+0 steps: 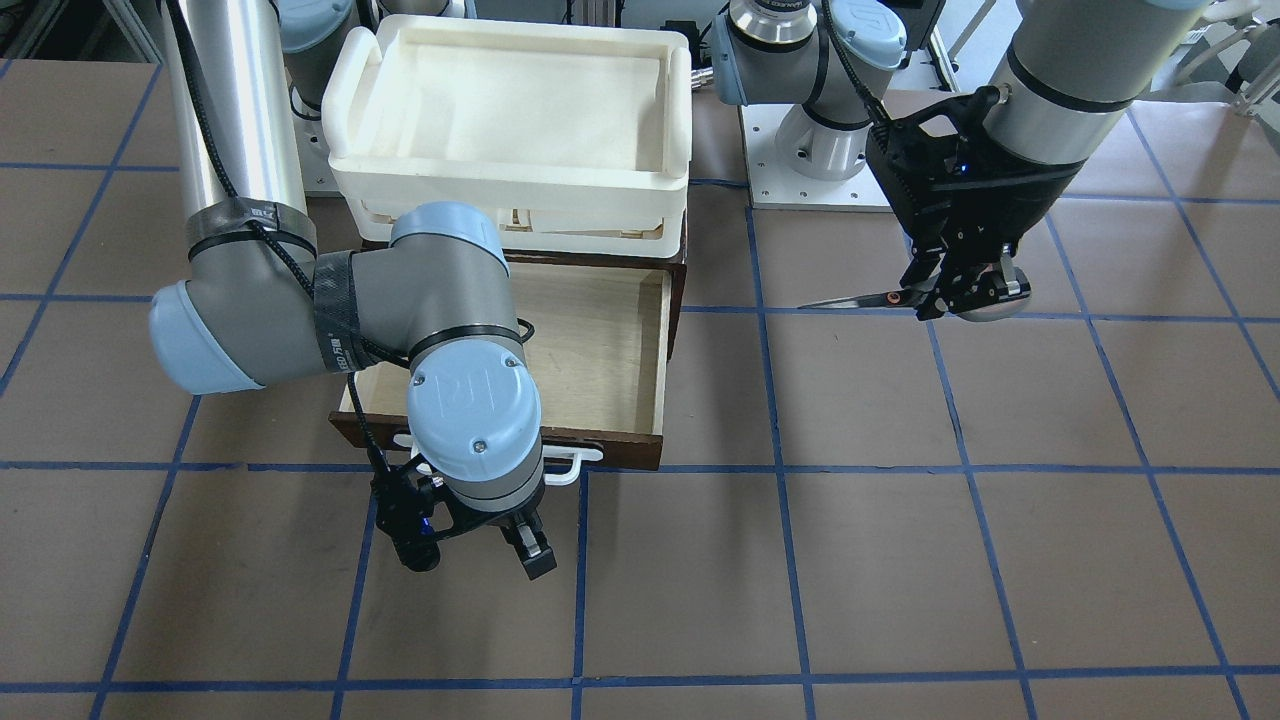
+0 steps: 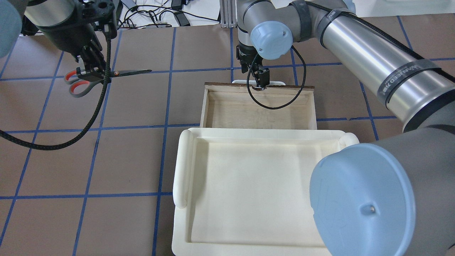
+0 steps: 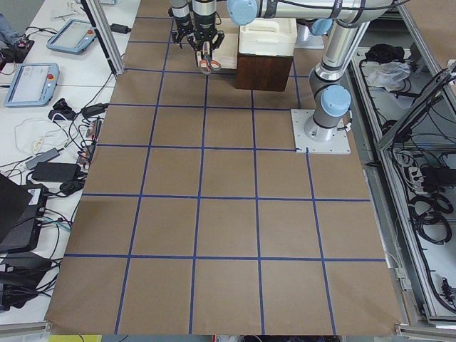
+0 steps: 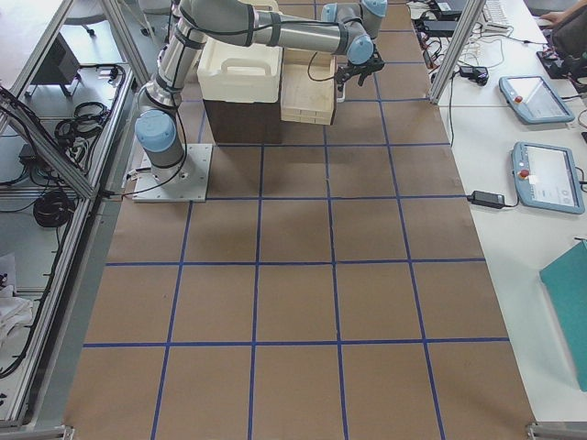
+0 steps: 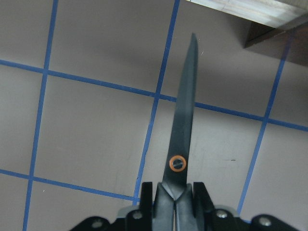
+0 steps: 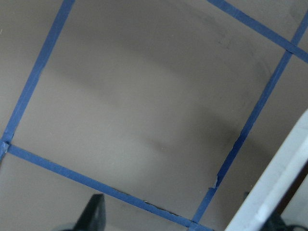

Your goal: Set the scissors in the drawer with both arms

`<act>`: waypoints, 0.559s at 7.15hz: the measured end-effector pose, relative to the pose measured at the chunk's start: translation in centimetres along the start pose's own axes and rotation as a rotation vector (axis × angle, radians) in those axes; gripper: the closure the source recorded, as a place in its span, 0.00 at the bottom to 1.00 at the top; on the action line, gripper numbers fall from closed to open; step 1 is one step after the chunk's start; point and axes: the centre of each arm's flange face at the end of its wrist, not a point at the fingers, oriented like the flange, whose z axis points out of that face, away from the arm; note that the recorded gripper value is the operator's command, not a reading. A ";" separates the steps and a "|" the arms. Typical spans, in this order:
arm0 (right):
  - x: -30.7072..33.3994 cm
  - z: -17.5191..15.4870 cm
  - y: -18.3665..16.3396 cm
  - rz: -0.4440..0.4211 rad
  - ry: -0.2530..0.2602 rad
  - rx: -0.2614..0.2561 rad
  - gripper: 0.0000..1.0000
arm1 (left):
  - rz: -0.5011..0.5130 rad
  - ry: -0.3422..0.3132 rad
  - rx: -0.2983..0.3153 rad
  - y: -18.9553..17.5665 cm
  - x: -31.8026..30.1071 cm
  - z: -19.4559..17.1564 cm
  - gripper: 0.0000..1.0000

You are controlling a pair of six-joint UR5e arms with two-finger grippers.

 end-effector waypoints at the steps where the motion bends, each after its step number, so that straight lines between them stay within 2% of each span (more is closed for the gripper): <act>1: -0.2 0.1 0.0 0.000 -0.001 -0.001 0.00 | 0.001 0.000 0.000 0.0 0.0 0.0 0.96; 4: -0.1 0.1 0.0 0.000 0.004 -0.003 0.00 | 0.002 0.000 0.000 -0.1 0.1 0.0 0.96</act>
